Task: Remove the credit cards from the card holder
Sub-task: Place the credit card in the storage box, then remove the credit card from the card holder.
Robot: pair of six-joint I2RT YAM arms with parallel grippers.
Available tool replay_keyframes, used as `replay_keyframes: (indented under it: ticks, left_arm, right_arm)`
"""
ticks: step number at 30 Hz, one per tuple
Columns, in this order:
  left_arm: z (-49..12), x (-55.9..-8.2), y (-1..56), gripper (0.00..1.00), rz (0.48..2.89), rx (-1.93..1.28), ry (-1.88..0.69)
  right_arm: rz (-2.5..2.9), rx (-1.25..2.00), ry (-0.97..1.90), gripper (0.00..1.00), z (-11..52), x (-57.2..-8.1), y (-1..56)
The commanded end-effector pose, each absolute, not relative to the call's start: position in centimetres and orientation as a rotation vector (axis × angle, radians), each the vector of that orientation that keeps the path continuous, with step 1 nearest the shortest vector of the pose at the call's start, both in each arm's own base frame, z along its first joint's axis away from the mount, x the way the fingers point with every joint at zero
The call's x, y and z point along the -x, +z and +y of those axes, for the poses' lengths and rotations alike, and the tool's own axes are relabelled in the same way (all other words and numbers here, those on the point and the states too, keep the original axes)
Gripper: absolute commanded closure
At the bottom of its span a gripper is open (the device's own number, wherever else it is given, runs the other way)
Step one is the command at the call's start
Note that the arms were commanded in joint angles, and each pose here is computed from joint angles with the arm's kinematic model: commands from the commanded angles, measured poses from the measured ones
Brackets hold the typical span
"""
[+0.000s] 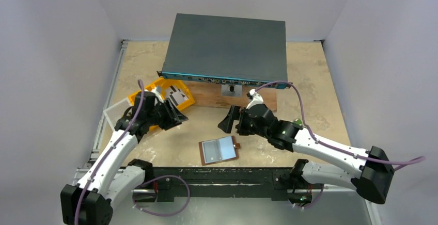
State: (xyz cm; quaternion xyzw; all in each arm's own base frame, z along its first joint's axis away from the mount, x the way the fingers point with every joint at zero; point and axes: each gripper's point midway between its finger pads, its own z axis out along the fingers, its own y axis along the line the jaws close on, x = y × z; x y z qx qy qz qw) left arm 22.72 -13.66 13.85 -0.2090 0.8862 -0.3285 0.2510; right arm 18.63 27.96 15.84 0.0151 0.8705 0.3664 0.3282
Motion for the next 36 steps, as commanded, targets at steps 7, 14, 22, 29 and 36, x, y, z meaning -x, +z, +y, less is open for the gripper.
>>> replay_keyframes:
  ticks: [7,14,22,29,36]
  left_arm:
    - [-18.2,-16.9,10.5,0.58,2.603,0.307,-0.826]
    - [-19.0,-15.3,8.1,0.59,2.682,0.225,-0.738]
    - [-17.5,-16.0,8.1,0.58,2.664,0.19,-0.61]
    - [-17.6,-16.0,7.9,0.58,2.665,0.191,-0.616]
    - [-16.7,-16.2,8.2,0.58,2.652,0.217,-0.617]
  right_arm:
    - [2.324,0.056,0.912,0.01,31.1,-16.9,14.1]
    - [2.375,0.067,0.892,0.12,32.4,-15.7,12.3]
    - [2.413,0.107,0.809,0.19,33.3,-14.6,10.8]
    - [2.467,0.174,0.67,0.32,34.5,-13.7,8.7]
    - [2.499,0.207,0.588,0.49,35.2,-13.5,7.0]
